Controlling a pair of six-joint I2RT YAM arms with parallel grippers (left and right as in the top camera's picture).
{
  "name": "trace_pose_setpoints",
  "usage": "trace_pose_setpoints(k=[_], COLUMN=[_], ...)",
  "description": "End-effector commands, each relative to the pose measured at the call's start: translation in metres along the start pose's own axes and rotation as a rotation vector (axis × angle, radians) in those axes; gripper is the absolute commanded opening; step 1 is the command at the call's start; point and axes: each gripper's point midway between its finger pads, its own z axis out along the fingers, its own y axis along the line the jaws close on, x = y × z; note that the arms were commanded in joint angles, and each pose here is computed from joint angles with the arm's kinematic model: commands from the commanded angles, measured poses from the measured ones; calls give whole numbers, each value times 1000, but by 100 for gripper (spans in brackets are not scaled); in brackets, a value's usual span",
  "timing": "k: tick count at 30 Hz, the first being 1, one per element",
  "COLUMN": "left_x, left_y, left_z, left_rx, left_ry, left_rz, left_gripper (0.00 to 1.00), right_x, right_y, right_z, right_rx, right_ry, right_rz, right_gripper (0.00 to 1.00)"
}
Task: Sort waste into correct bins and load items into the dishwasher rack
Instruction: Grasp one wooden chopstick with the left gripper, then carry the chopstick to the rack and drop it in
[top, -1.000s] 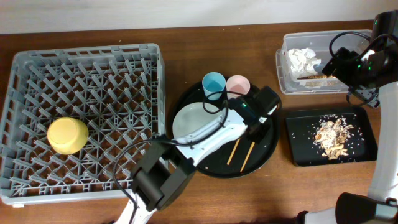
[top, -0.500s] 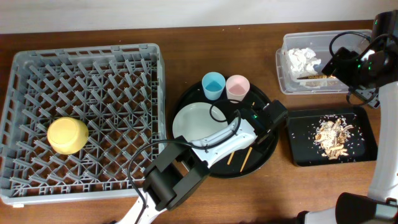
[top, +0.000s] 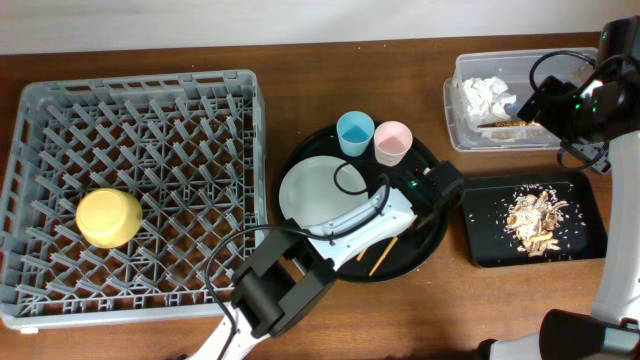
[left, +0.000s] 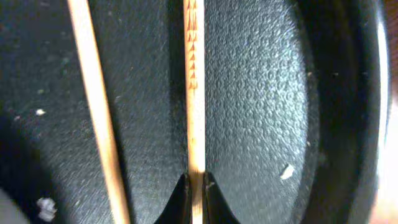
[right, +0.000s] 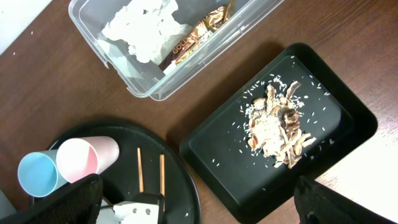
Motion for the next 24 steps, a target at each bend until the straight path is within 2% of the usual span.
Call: trace_pose_setpoints(k=[1, 6, 10, 14, 17, 21, 24], left_x=[-21, -39, -49, -53, -45, -29, -12], left_y=[-7, -9, 10, 92, 155, 237, 281], left_z=[-25, -75, -129, -189, -217, -225, -214], left_rx=[2, 9, -5, -148, -190, -219, -159], left_ry=[-38, -67, -90, -141, -149, -135, -87], left_rz=[14, 11, -23, -195, -327, -504, -627], left_gripper=[1, 1, 1, 1, 1, 1, 1], right_x=[-2, -2, -2, -2, -2, -2, -2], right_y=[-1, -1, -1, -1, -1, -1, -1], right_z=[-1, -1, -1, -1, -1, -1, -1], right_rx=[4, 4, 4, 4, 4, 4, 4], right_ry=[-6, -6, -6, -6, -6, -6, -6], right_rz=[-7, -7, -7, -7, -7, -7, -7], right_gripper=[99, 99, 99, 99, 99, 98, 99])
